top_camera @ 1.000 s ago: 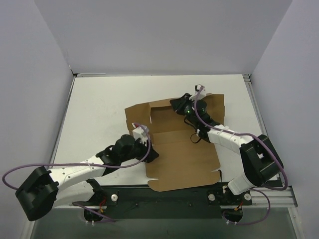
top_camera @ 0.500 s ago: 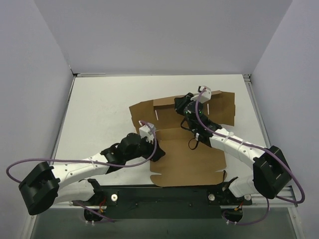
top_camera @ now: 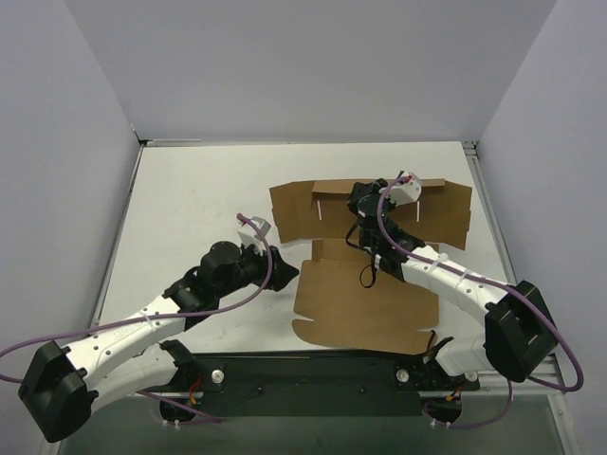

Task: Fold the paper box

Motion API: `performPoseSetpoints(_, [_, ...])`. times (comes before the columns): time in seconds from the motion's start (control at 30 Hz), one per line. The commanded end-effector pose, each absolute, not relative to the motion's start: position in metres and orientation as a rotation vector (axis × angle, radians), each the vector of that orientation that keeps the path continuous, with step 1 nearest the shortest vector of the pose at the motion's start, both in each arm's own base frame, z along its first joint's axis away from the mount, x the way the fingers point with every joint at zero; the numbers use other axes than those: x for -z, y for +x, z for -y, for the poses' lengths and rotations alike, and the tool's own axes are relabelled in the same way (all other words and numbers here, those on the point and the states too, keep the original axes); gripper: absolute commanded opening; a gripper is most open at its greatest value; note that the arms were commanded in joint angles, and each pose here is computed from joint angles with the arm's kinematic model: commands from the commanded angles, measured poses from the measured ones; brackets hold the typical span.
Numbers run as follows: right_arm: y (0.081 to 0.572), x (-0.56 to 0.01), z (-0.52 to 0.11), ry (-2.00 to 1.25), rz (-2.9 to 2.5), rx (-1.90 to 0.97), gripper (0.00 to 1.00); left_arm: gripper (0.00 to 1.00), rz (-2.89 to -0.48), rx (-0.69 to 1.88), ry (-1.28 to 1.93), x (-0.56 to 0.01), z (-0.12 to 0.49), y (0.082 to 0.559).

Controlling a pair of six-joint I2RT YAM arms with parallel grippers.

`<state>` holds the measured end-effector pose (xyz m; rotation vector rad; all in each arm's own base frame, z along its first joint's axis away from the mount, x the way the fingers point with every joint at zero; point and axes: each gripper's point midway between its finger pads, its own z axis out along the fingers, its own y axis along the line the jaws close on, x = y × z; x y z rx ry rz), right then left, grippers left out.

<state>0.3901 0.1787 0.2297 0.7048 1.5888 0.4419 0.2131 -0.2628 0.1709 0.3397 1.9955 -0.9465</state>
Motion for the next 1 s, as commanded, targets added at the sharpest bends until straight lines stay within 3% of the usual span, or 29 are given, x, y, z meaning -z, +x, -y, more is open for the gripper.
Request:
performPoseSetpoints(0.0, [0.395,-0.249,-0.180,0.789,-1.464,-0.460,0.00,0.65,-1.967,0.963,0.352,-0.183,0.262,0.213])
performPoseSetpoints(0.43, [0.406,-0.237,-0.240,0.779,-1.486,-0.481,0.00,0.65,-2.026,1.079,0.380,-0.144,0.278,0.192])
performPoseSetpoints(0.53, [0.406,-0.236,-0.242,0.770,-1.490,-0.480,0.00,0.64,-2.116,0.967,0.374,-0.115,0.269,0.190])
performPoseSetpoints(0.63, [0.401,-0.238,-0.234,0.767,-1.482,-0.460,0.00,0.64,-2.187,0.832,0.230,-0.092,0.241,0.202])
performPoseSetpoints(0.97, [0.387,-0.231,-0.157,0.892,-1.426,-0.390,0.00,0.76,-2.123,0.843,0.015,-0.103,0.214,0.226])
